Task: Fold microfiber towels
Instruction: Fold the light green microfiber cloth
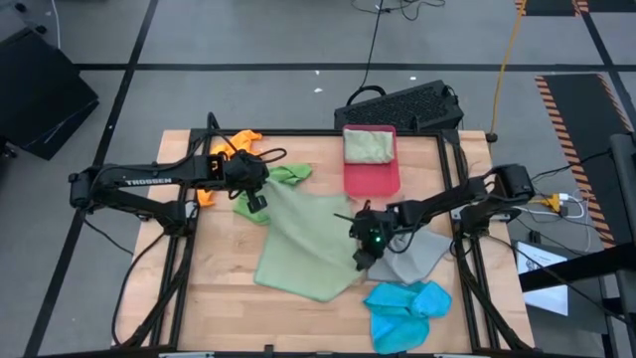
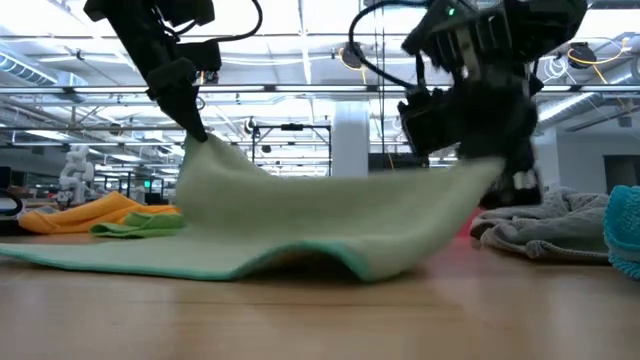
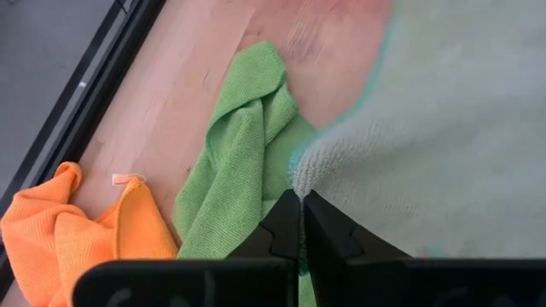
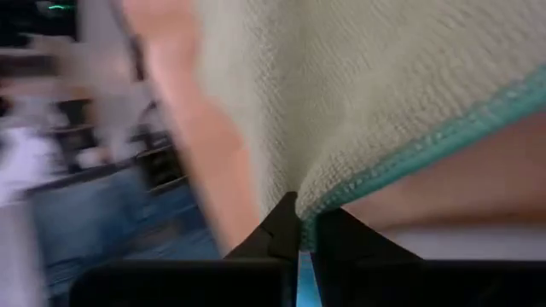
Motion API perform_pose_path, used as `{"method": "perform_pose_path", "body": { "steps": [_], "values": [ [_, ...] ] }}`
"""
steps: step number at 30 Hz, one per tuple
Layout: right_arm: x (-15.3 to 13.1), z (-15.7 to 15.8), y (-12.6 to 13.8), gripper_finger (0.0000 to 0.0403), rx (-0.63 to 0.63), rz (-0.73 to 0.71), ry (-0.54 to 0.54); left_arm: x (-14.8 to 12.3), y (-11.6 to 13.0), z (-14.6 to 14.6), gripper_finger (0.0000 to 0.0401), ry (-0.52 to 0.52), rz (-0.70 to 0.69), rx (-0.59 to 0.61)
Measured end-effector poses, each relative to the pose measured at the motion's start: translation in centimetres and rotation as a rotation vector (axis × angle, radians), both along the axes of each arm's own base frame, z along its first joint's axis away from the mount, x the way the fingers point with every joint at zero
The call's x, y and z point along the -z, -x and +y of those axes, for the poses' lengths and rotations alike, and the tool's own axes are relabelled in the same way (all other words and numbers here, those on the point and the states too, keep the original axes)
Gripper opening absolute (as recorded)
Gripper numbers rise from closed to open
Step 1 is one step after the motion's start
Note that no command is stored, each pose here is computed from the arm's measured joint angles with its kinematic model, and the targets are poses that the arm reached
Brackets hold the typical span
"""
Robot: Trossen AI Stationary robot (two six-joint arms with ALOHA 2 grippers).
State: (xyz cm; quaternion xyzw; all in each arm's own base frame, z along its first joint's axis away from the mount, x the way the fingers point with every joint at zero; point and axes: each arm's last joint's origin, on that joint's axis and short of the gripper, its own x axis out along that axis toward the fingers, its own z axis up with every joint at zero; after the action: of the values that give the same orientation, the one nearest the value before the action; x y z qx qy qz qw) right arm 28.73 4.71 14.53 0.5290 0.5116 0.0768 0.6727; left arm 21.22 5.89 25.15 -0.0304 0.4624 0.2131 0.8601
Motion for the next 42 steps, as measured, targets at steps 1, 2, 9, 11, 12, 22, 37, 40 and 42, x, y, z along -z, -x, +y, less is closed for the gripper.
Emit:
{"method": "perform_pose_path", "body": {
  "steps": [1,2,9,11,12,22,37,40,42],
  "values": [
    [-0.6,-0.1,0.0,0.0012,0.011,0.015,-0.069,0.0,0.0,0.0,0.001,0.0,0.0,-0.001],
    [-1.2,-0.2,0.0,0.001,0.021,0.028,-0.143,0.0,0.0,0.0,0.001,0.0,0.0,-0.001],
    [-4.1,-2.2,-1.5,0.0031,0.268,-0.045,-0.335,0.0,0.0,0.0,0.001,-0.003,0.0,-0.005],
    [-4.1,-2.6,-1.6,0.0059,0.323,-0.061,-0.312,0.0,0.0,0.0,0.001,-0.003,0.0,-0.006],
    [-4.0,-2.7,-1.6,0.0074,0.337,-0.058,-0.305,0.0,0.0,0.0,0.001,-0.004,0.0,-0.006],
    [-3.2,-1.2,-0.9,0.0154,0.317,0.11,-0.334,0.1,-0.1,-0.7,0.001,0.12,-0.03,0.028],
    [-1.7,-5.2,-0.6,0.0199,0.802,0.024,0.135,0.1,-0.7,-3.7,0.001,0.308,-0.066,0.152],
    [-0.9,-5.7,0.1,0.0233,0.786,0.107,0.218,0.1,-0.7,-4.2,0.001,0.316,-0.063,0.173],
    [-0.6,-6.2,0.1,0.0252,0.767,0.102,0.264,0.1,-0.8,-4.5,0.001,0.338,-0.063,0.195]
  ]
}}
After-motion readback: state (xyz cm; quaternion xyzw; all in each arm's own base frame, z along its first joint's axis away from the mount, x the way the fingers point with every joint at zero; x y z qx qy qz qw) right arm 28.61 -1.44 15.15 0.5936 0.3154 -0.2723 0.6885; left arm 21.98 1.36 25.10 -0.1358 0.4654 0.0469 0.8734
